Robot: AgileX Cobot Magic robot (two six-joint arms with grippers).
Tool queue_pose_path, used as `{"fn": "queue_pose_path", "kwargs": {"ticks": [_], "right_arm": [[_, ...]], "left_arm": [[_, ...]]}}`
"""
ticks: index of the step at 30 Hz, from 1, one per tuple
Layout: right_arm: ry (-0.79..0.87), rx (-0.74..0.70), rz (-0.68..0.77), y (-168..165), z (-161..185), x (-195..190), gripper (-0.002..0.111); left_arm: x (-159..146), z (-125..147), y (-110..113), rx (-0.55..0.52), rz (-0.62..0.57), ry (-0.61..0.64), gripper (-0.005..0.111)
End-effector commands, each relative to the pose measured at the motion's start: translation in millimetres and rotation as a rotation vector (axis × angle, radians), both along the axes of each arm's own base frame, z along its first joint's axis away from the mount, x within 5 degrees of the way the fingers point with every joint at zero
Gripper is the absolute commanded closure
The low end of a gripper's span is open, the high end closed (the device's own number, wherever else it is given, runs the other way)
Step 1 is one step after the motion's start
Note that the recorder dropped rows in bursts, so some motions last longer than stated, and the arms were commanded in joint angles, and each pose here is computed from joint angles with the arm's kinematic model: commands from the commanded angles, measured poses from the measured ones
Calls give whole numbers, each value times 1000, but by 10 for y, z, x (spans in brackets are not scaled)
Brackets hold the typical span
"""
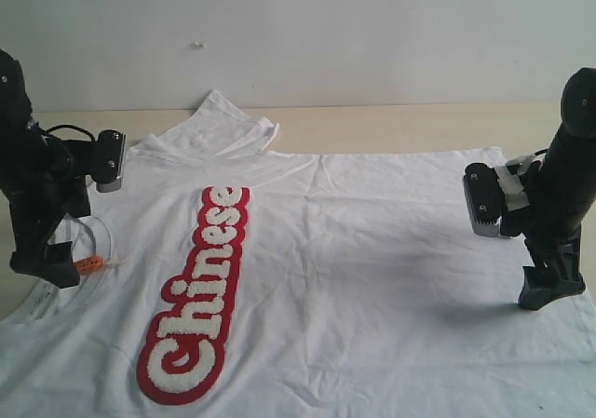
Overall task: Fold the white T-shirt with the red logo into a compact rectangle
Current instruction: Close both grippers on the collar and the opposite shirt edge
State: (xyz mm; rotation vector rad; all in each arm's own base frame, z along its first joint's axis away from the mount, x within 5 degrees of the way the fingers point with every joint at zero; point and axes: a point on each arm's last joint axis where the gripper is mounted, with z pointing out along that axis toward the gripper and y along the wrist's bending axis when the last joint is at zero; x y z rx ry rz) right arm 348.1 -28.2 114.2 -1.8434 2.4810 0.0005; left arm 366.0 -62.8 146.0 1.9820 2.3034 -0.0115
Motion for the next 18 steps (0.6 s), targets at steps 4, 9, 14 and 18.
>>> {"fn": "queue_pose_path", "kwargs": {"ticks": [4, 9, 14, 18], "right_arm": [[-25, -27, 42, -40, -28, 30, 6], [-25, -27, 44, -40, -28, 30, 6], [-46, -29, 44, -42, -27, 50, 6], [-46, -29, 44, -42, -27, 50, 6]], "left_arm": [[12, 12, 86, -8, 46, 13, 2], [27, -133, 52, 0, -16, 34, 2], [24, -200, 37, -13, -73, 39, 2], [-26, -253, 4, -41, -206, 35, 2]]}}
